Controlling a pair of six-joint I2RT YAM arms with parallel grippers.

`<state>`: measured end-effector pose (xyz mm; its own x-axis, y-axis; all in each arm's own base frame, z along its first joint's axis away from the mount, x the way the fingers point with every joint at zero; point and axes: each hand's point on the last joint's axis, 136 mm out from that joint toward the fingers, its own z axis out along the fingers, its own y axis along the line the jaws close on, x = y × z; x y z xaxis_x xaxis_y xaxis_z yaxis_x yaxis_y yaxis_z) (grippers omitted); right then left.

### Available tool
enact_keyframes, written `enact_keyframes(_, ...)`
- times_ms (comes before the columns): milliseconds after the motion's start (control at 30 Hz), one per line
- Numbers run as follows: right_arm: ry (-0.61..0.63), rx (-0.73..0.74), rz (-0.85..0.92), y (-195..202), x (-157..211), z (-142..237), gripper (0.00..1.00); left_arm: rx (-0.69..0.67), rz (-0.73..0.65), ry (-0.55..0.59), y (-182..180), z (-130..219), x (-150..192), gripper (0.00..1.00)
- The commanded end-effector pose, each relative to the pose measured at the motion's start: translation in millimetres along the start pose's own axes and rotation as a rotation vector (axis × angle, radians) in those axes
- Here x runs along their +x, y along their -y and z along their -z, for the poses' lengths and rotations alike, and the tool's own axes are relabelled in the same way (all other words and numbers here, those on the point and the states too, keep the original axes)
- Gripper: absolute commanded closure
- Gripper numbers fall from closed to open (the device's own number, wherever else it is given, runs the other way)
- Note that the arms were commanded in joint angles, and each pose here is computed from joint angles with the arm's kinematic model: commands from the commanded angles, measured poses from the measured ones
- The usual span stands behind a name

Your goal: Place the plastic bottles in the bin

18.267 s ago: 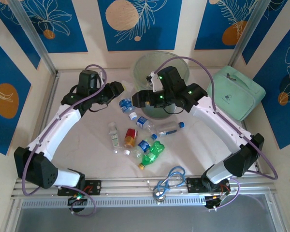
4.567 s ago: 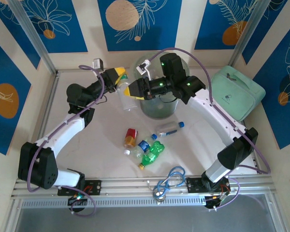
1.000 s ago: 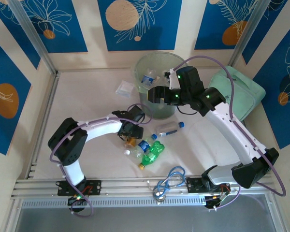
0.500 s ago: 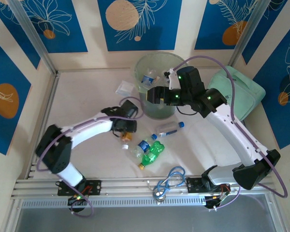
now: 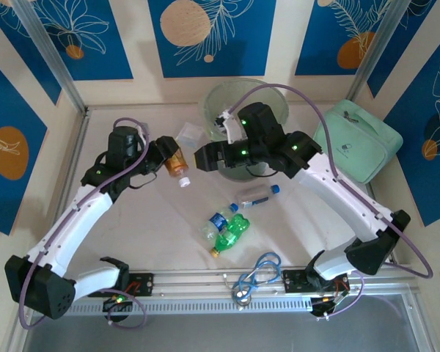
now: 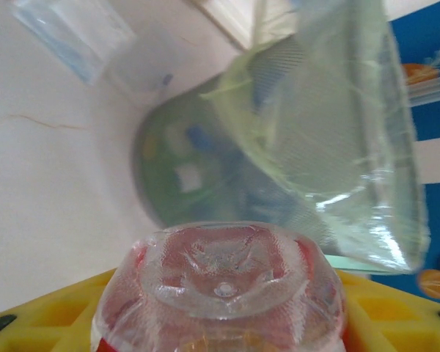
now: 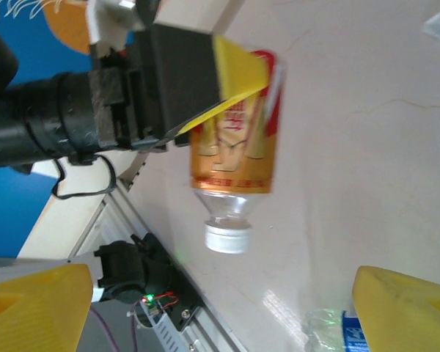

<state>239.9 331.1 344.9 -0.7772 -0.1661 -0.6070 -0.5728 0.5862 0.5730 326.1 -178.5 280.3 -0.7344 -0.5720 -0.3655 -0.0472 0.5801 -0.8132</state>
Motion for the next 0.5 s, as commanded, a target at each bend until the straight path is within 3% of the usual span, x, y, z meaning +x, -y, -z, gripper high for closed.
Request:
enact_keyframes(0,-0.05,-0.008,0.051,-10.5,7.0,-7.5,0.09,0.176,0.111,-0.055,33.3,3.0,1.5,0.45)
enact_keyframes(467,-0.112,-0.003,0.045,-13.4,20.4,-32.3,0.26,0.362,0.235,0.009,54.8,24.0,-18.3,0.46)
